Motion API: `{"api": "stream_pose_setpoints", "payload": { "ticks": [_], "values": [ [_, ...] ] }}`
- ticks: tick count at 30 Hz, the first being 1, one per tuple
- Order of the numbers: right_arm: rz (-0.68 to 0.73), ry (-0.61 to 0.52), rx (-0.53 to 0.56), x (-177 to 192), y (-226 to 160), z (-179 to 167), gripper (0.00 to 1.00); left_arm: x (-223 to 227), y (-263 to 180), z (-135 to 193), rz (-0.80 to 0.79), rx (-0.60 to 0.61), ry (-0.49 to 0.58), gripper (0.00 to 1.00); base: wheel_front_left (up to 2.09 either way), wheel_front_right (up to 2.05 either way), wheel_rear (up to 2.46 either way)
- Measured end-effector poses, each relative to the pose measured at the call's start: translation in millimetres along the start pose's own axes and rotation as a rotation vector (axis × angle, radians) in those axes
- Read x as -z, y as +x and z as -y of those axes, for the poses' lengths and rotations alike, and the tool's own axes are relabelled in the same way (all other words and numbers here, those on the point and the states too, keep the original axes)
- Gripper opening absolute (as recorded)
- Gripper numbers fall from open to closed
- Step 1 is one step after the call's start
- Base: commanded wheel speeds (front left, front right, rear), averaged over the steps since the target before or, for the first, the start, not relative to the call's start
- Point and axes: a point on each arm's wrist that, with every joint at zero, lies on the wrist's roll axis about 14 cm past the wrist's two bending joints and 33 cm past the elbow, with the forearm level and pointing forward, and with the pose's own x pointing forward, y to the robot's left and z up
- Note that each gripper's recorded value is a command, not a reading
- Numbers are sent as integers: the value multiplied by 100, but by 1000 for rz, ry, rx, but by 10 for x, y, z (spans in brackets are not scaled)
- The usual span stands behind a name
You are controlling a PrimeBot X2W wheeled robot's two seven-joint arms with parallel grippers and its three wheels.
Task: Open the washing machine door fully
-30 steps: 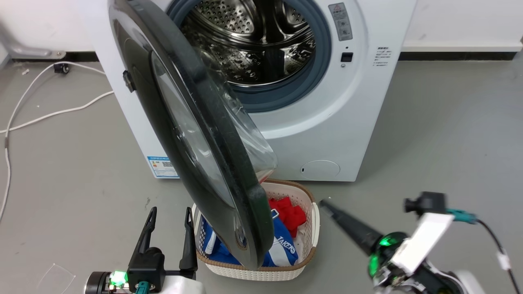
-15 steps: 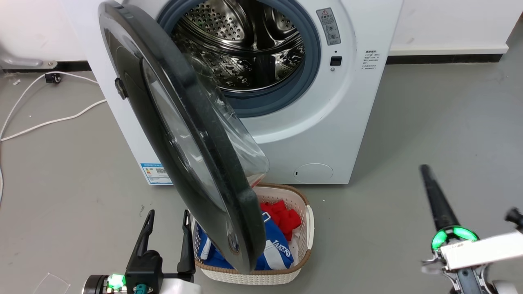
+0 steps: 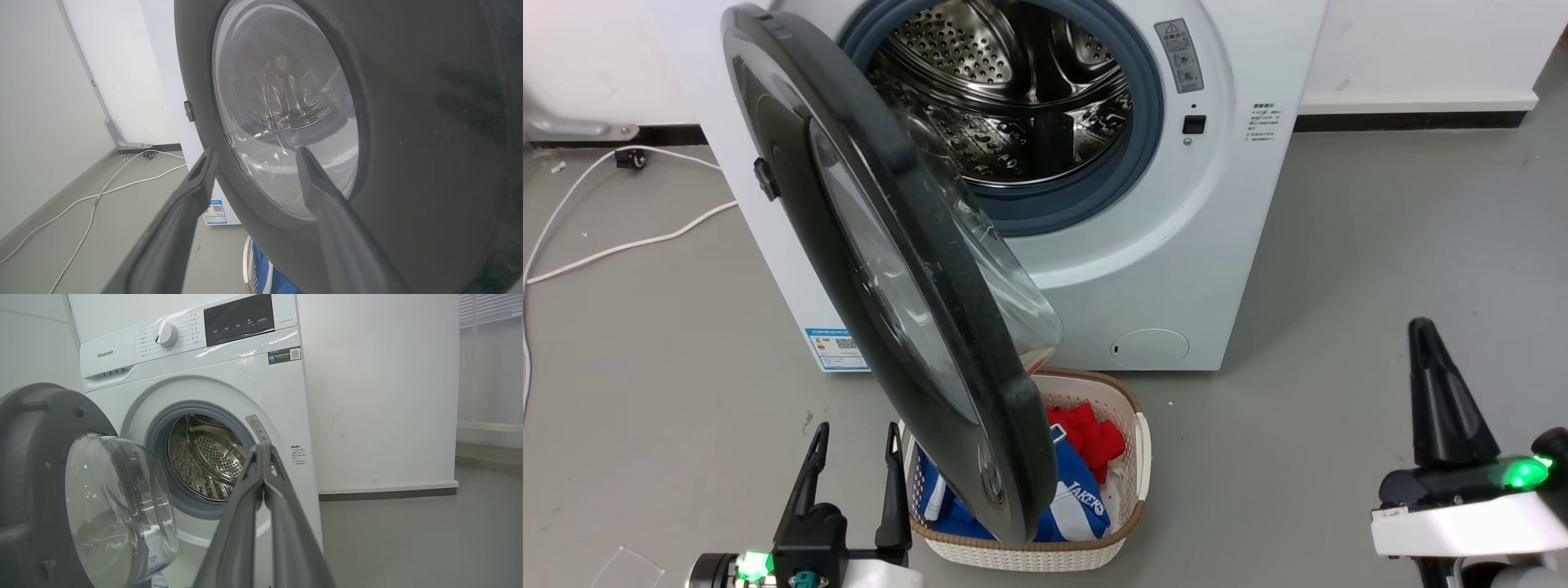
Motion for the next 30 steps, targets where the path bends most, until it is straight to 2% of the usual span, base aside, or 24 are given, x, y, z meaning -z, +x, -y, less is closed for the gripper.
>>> {"api": "stream_pose_setpoints", "payload": {
  "ticks": [4, 10, 21, 22, 23, 24, 30],
  "values": [
    [-22, -101, 3, 47, -80, -19, 0, 3, -13, -19, -1, -7, 2, 100, 0, 0, 0],
    [-88, -150, 35, 207, -242, 60, 0, -3, -31, -50, 0, -18, 4, 100, 0, 0, 0],
    [-197, -74, 94, 501, -514, 175, 0, -34, -44, -71, 9, -25, 6, 100, 0, 0, 0],
    [-198, -71, 96, 506, -518, 179, 18, -36, -44, -72, 10, -25, 7, 100, 0, 0, 0],
    [-200, -69, 98, 512, -523, 182, 47, -37, -45, -71, 10, -26, 7, 100, 0, 0, 0],
    [-202, -68, 98, 518, -528, 181, 100, -38, -45, -75, 10, -27, 8, 100, 0, 0, 0],
    [-208, -64, 93, 538, -535, 162, 100, -38, -46, -76, 10, -29, 9, 100, 0, 0, 0]
  ]
}}
